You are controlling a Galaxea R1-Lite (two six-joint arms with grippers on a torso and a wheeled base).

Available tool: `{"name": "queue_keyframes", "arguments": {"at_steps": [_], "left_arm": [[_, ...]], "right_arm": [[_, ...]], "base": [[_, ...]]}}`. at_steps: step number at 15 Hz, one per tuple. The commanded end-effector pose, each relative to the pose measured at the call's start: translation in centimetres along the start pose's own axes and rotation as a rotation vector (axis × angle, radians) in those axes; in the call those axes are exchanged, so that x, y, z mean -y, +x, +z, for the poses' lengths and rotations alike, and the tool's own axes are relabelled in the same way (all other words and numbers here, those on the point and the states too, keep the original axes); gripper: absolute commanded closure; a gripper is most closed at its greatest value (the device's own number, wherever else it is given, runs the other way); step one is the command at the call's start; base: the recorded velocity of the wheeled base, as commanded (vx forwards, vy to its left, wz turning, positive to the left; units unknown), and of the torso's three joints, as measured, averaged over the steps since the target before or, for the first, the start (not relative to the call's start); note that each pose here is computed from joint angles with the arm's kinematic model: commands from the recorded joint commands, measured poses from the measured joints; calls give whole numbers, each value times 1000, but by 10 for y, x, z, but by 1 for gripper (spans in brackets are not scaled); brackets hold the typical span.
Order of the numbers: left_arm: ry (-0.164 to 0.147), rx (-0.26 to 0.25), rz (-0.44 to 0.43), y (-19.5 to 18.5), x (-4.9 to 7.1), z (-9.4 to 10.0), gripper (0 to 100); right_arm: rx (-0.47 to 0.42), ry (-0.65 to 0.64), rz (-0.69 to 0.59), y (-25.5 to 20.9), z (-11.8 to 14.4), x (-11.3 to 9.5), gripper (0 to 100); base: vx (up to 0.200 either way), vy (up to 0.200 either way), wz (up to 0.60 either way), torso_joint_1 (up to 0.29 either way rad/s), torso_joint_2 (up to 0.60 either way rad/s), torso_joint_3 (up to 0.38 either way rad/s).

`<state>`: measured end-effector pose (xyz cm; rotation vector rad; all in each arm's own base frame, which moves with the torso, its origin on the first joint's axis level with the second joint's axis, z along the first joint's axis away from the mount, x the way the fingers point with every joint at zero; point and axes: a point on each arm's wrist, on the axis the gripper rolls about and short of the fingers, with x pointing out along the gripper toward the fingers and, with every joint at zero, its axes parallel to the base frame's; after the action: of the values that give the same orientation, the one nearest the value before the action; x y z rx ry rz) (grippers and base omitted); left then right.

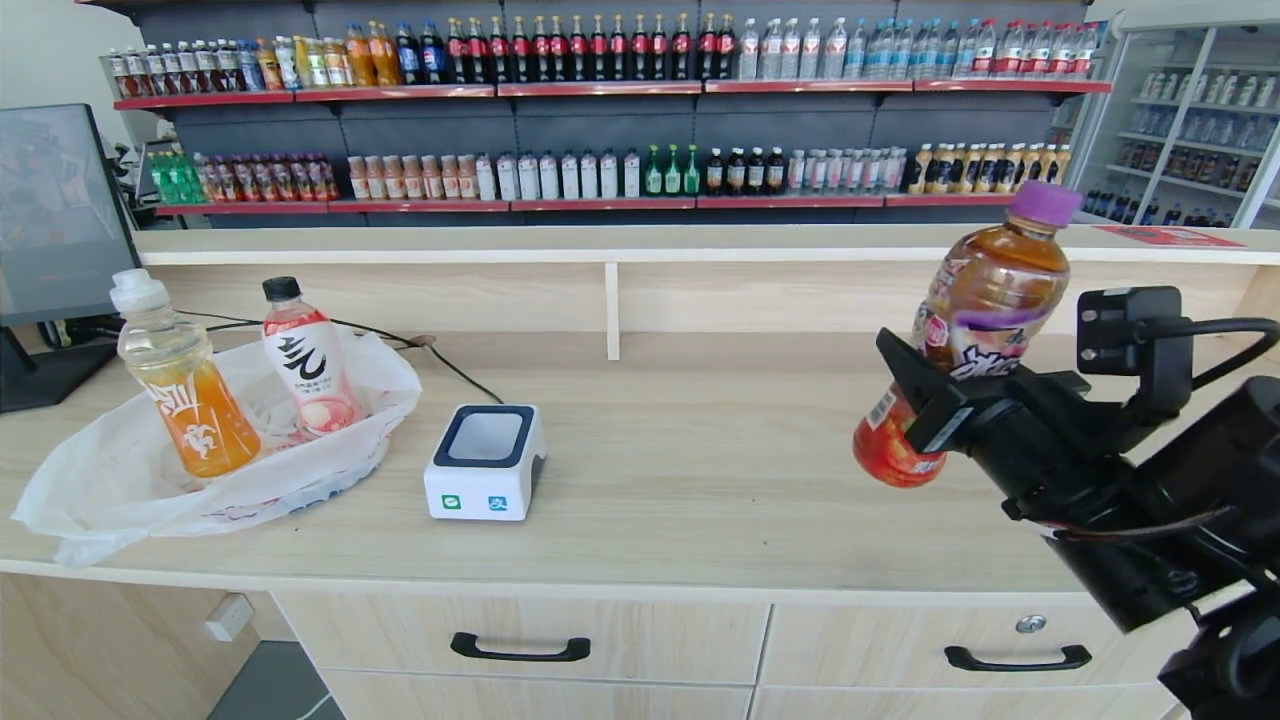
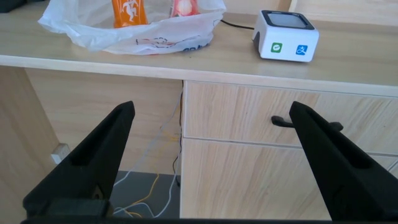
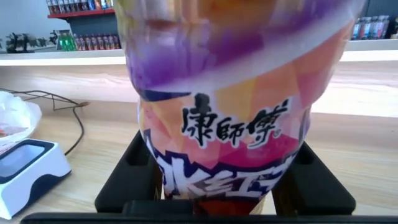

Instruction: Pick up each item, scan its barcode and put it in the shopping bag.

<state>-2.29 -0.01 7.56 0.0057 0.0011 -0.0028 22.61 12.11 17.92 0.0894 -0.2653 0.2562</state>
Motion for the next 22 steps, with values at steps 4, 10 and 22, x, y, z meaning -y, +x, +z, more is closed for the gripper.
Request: {"name": "queue_keyframes", "arguments": {"at_steps": [4,10,22], "left_arm": [[0,1,0,0,0,0,0],[0,1,0,0,0,0,0],[0,1,0,0,0,0,0]], "right_arm": [[23,12,27,-43,21,6,100],[-38,50,246,-63,12,-7,100],[-3,616,771,-10,53,-37,100]], "base": [[0,0,0,0,0,0],[0,0,0,0,0,0],[0,0,0,0,0,0]]}}
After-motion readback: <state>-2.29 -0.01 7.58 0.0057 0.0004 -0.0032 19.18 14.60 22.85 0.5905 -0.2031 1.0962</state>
